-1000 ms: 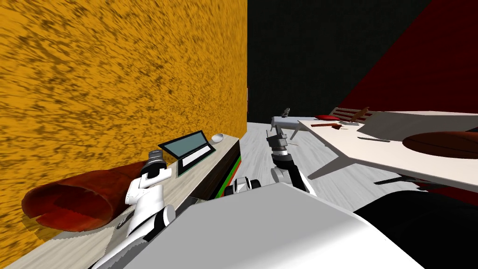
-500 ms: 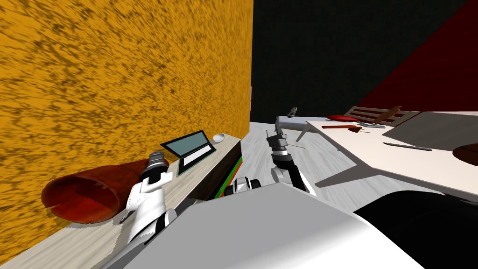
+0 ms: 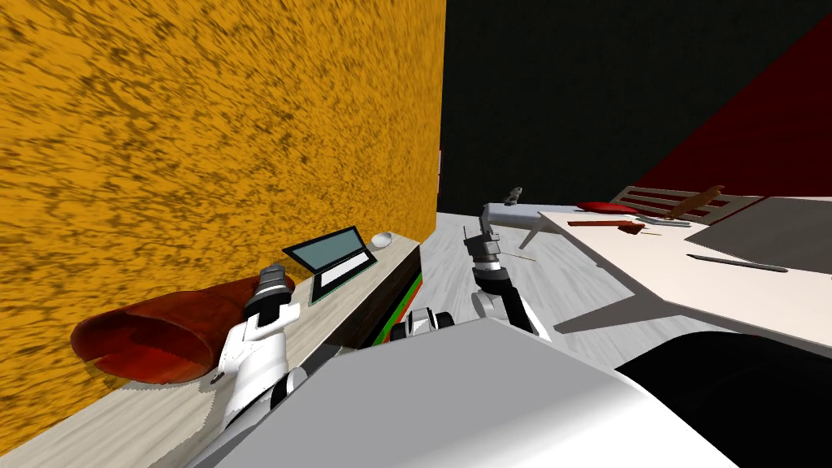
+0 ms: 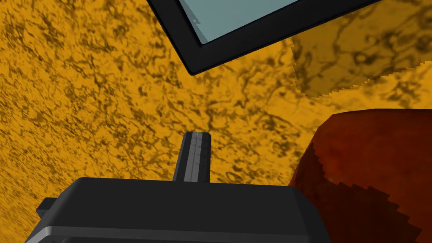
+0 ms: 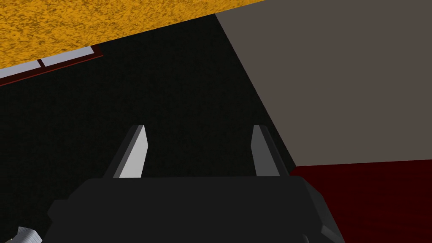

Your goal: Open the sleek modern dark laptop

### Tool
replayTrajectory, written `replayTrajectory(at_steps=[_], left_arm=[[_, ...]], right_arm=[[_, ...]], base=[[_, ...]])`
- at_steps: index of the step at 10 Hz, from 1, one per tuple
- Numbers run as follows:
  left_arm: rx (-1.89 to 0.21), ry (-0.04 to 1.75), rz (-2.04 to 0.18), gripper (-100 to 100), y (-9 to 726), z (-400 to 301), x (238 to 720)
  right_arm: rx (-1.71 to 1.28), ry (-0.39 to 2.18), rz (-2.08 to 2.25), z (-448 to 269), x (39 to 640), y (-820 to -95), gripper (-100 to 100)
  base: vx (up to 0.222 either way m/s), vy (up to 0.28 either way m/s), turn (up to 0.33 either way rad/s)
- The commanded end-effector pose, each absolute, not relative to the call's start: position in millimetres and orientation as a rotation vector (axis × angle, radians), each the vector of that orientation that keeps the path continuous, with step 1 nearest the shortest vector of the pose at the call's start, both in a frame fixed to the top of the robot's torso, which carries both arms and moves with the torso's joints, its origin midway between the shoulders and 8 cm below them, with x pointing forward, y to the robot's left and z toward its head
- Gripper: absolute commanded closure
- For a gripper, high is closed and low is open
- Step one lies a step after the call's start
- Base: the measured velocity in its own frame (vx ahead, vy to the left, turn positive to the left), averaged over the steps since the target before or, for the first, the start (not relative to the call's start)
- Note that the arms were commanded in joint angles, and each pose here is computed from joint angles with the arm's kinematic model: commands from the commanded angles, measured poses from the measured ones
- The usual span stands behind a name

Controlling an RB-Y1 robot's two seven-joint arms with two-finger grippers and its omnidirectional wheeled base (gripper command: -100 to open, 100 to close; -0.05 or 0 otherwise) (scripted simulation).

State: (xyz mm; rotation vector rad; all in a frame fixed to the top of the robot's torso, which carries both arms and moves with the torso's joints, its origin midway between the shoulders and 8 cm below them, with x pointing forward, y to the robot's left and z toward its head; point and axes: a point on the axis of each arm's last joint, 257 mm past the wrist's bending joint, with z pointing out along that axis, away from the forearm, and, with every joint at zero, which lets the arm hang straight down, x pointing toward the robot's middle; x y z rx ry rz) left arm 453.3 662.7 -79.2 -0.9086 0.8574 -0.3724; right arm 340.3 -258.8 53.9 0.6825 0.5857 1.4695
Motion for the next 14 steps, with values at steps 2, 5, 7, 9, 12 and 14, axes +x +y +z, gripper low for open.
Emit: replayTrajectory(at_steps=[2, 5, 7, 9, 12, 14], left_arm=[[-0.942, 0.871, -0.363, -100, 671, -75, 463], [-0.977, 0.884, -0.351, -100, 679, -72, 472], [-0.997, 0.892, -0.343, -100, 683, -71, 477], [-1.016, 0.899, -0.335, -100, 688, -70, 481], [-1.045, 0.909, -0.321, -100, 694, -68, 486], [-1.062, 0.913, -0.311, -100, 698, -66, 489]], right_arm=[[0.682, 0.586, 1.470, 54, 340, -259, 0], [0.682, 0.586, 1.470, 54, 340, -259, 0], [0.683, 0.586, 1.470, 54, 340, -259, 0], [0.683, 0.586, 1.470, 54, 340, -259, 0], [0.683, 0.586, 1.470, 54, 340, -259, 0], [0.683, 0.586, 1.470, 54, 340, -259, 0]], base=[[-0.023, 0.014, -0.066], [-0.025, 0.013, -0.050], [-0.020, 0.008, -0.044], [-0.017, 0.011, -0.042], [-0.020, 0.009, -0.044], [-0.020, 0.009, -0.049]])
